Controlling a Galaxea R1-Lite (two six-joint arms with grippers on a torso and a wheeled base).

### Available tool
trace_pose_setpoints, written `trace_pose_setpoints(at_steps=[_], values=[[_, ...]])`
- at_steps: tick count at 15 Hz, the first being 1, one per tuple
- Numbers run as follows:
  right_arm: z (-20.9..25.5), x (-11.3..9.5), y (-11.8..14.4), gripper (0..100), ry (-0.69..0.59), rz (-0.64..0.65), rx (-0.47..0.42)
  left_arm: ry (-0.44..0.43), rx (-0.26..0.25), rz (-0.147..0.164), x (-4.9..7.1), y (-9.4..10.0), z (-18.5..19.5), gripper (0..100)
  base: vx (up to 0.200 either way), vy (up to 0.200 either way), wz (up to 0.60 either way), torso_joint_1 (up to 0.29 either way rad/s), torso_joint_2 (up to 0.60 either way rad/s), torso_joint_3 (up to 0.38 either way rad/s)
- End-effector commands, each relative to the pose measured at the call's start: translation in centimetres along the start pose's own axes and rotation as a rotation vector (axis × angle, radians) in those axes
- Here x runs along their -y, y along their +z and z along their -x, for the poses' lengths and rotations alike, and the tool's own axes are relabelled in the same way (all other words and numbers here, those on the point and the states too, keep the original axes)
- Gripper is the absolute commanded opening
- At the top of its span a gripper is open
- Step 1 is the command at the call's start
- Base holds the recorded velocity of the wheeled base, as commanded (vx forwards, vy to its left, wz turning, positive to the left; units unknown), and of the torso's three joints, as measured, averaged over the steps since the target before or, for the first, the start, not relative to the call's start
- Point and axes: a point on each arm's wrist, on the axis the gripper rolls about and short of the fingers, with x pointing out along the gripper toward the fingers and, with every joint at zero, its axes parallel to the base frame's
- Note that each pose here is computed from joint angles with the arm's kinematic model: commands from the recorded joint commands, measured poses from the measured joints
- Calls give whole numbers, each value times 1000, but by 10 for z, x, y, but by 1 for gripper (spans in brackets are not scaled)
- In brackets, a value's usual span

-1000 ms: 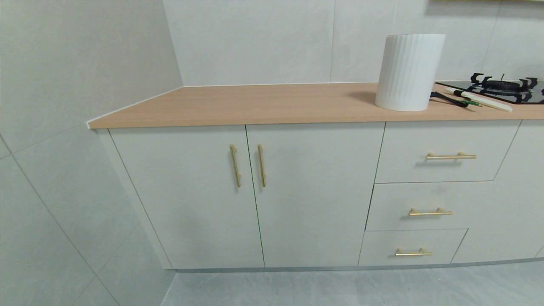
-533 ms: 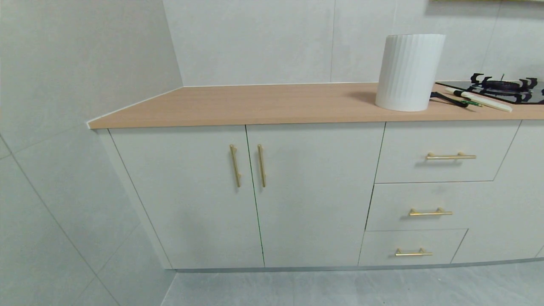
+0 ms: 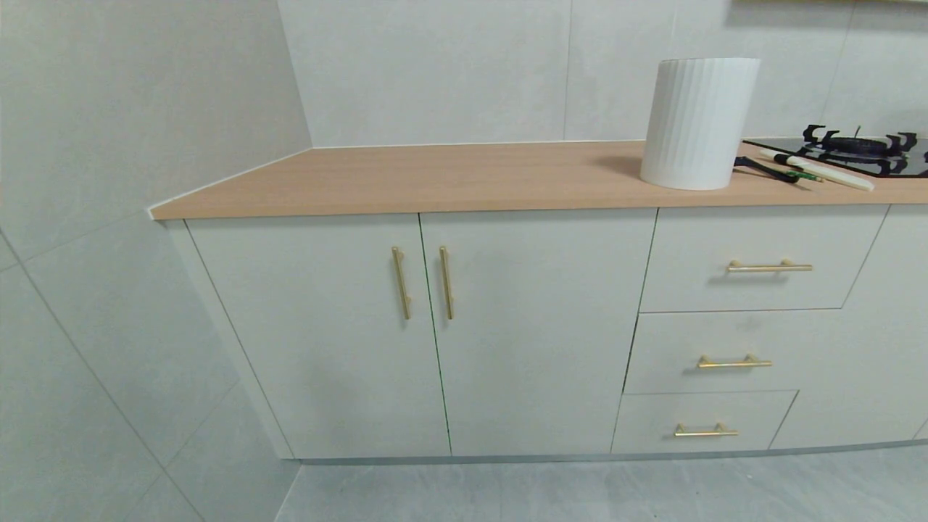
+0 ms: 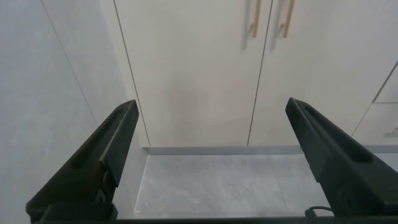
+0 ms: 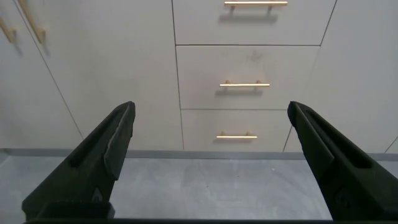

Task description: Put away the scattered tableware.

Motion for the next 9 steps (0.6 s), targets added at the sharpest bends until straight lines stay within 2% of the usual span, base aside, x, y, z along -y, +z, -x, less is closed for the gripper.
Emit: trace_pose_setpoints(at_steps=[1, 2, 4, 6, 9], values=[[0, 0, 0, 100, 1, -3, -2, 0, 0, -1, 0, 0, 0, 100, 0, 0, 0, 0, 0, 0], [0, 0, 0, 100, -1, -2, -2, 5, -2, -21, 0, 0, 0, 100, 0, 0, 0, 0, 0, 0], [0, 0, 0, 100, 2, 4, -3, 5, -2, -36, 0, 0, 0, 100, 0, -200, 0, 7, 5, 0], [0, 0, 0, 100, 2, 4, -5, 5, -2, -39, 0, 0, 0, 100, 0, -200, 0, 0, 2, 5], [0, 0, 0, 100, 4, 4, -5, 5, 0, -27, 0, 0, 0, 100, 0, -200, 0, 4, 1, -1]])
